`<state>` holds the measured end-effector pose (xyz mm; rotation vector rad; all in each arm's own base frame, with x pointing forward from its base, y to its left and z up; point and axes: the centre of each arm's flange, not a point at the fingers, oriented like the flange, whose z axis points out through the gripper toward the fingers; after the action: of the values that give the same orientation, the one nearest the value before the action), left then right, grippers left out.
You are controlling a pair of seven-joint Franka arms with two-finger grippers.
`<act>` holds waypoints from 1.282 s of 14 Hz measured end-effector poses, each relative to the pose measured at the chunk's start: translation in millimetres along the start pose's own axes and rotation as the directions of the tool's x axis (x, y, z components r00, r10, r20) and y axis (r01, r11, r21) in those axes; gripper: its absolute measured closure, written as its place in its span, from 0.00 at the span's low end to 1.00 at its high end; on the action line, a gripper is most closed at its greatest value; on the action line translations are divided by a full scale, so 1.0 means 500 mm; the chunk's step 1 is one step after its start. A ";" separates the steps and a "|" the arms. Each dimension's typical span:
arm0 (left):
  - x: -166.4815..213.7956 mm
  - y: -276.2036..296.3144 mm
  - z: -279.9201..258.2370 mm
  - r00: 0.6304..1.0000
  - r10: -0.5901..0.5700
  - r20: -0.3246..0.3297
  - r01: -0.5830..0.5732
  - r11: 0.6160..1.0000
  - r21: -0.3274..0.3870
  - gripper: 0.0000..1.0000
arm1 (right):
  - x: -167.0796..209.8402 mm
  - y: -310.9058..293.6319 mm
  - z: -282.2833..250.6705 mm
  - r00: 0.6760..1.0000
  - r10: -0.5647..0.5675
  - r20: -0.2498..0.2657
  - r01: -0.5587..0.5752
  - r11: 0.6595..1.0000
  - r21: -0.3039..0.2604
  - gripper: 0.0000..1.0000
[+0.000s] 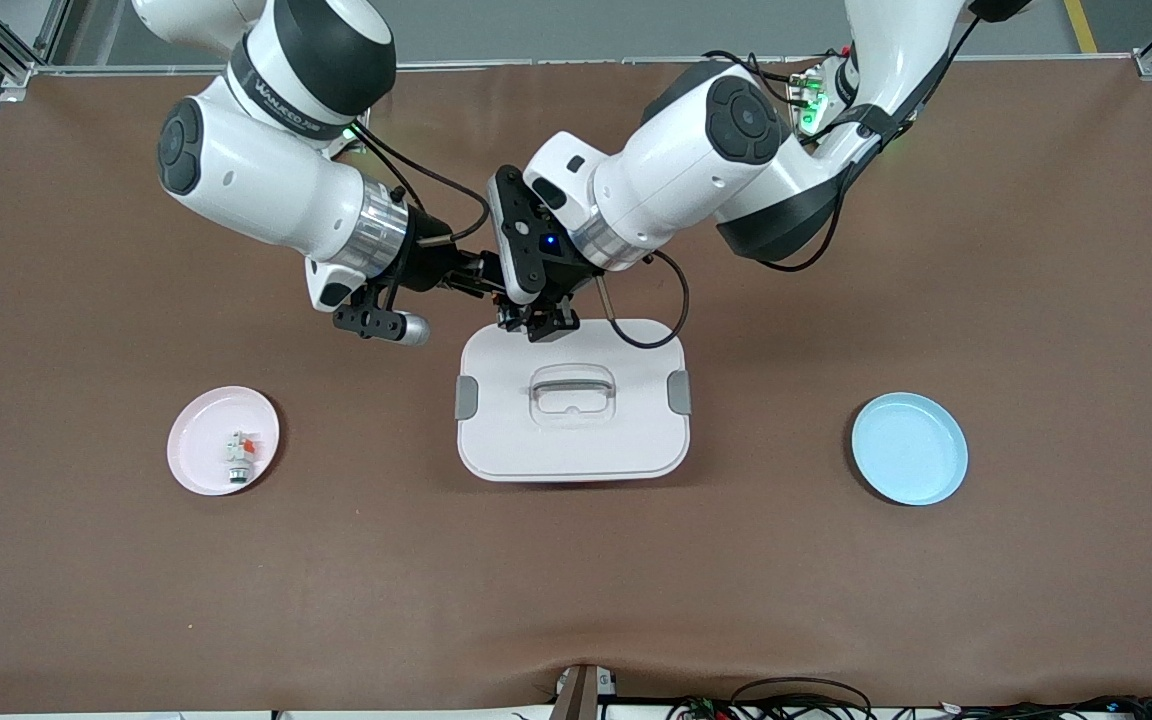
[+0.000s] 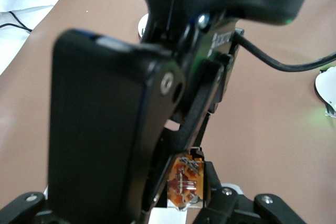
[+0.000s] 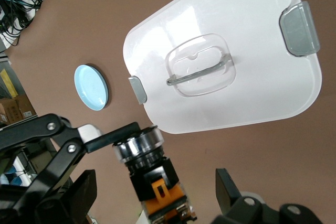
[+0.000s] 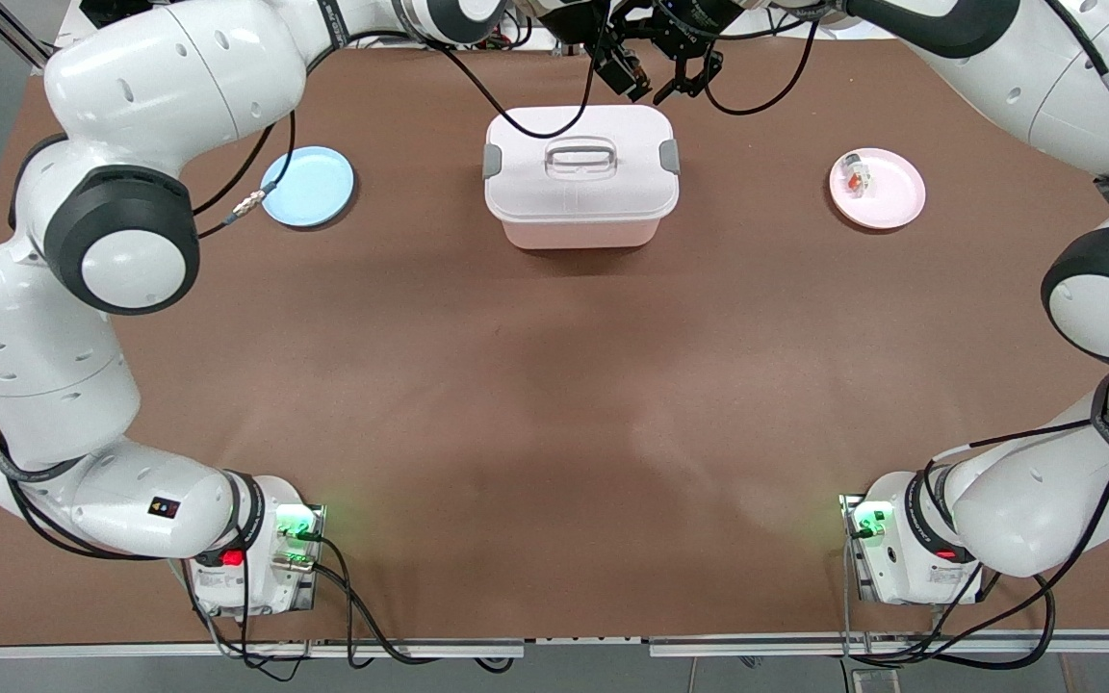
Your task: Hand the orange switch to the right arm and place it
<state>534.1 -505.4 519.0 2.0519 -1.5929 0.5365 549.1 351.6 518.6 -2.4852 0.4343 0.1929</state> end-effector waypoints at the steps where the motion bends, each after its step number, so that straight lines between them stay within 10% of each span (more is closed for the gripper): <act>1: 0.000 0.000 0.000 1.000 0.000 0.000 0.000 1.000 0.000 0.27 | 0.001 0.002 0.002 1.000 0.000 0.000 0.000 1.000 -0.004 0.00; 9: 0.002 0.004 0.002 1.000 0.003 0.000 -0.003 1.000 -0.002 0.27 | 0.001 0.004 0.004 1.000 0.003 0.001 -0.003 1.000 -0.007 0.05; 15: 0.004 0.006 0.003 1.000 0.002 -0.002 -0.002 1.000 -0.003 0.27 | 0.000 0.000 0.001 1.000 0.003 -0.001 -0.003 1.000 -0.001 0.52; 18: 0.006 0.007 0.000 1.000 -0.003 -0.006 0.003 1.000 -0.003 0.27 | 0.000 -0.002 -0.002 1.000 -0.010 -0.003 0.010 1.000 0.002 0.58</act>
<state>531.6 -508.5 521.0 2.0486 -1.5855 0.5383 549.4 351.6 519.8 -2.4858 0.4234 0.1853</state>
